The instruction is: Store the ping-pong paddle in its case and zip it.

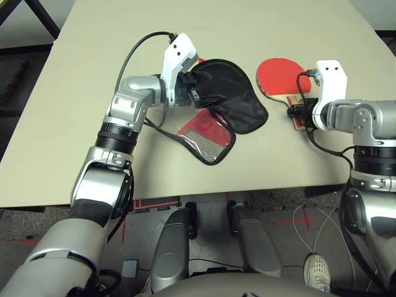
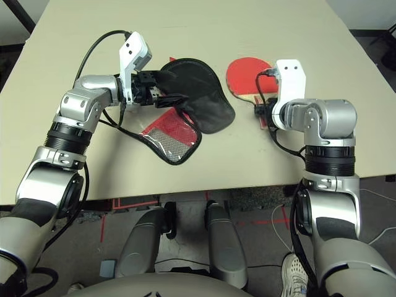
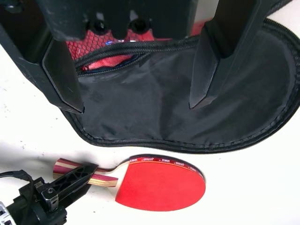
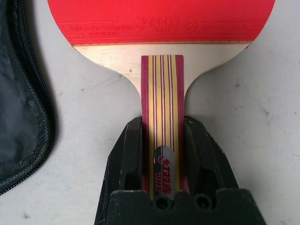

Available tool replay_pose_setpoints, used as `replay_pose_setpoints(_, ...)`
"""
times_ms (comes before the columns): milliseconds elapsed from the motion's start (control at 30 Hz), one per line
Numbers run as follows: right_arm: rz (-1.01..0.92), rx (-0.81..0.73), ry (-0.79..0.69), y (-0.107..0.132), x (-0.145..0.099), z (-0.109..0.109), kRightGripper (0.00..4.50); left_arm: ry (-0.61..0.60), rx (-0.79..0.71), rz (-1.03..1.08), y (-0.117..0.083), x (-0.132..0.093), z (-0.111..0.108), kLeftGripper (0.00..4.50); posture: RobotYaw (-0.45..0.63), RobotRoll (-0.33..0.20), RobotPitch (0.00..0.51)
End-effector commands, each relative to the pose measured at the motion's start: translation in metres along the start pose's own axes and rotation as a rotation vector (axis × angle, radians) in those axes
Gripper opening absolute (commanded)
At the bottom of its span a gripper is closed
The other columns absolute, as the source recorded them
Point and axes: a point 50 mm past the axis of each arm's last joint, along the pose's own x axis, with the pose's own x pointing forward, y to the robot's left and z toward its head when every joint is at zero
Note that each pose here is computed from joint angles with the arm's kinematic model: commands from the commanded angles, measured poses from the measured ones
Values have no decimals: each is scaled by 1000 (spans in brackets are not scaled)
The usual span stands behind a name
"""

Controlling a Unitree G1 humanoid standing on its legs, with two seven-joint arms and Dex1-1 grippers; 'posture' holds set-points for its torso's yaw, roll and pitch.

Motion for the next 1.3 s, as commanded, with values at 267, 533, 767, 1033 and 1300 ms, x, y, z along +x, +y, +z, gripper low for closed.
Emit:
replay_pose_setpoints(267, -44, 16, -221, 4, -9, 56, 1082, 6, -10, 15, -4, -4, -4, 4500, -30, 0, 244)
replay_pose_setpoints(533, 235, -84, -140, 80, -18, 57, 1082, -2, -7, 27, -2, -6, -1, 4500, -27, 0, 243)
replay_pose_setpoints(767, 292, -100, -82, 105, -16, 40, 1082, -11, 4, 27, -3, -7, 4, 4500, -24, 0, 247)
replay_pose_setpoints(1033, 286, -106, -39, 106, -7, 27, 1082, -22, 5, 30, -4, -7, 6, 4500, -19, 0, 252)
replay_pose_setpoints(1300, 284, -133, -27, 108, 5, 18, 1082, -28, 4, 42, -3, -8, 7, 4500, -1, 0, 252)
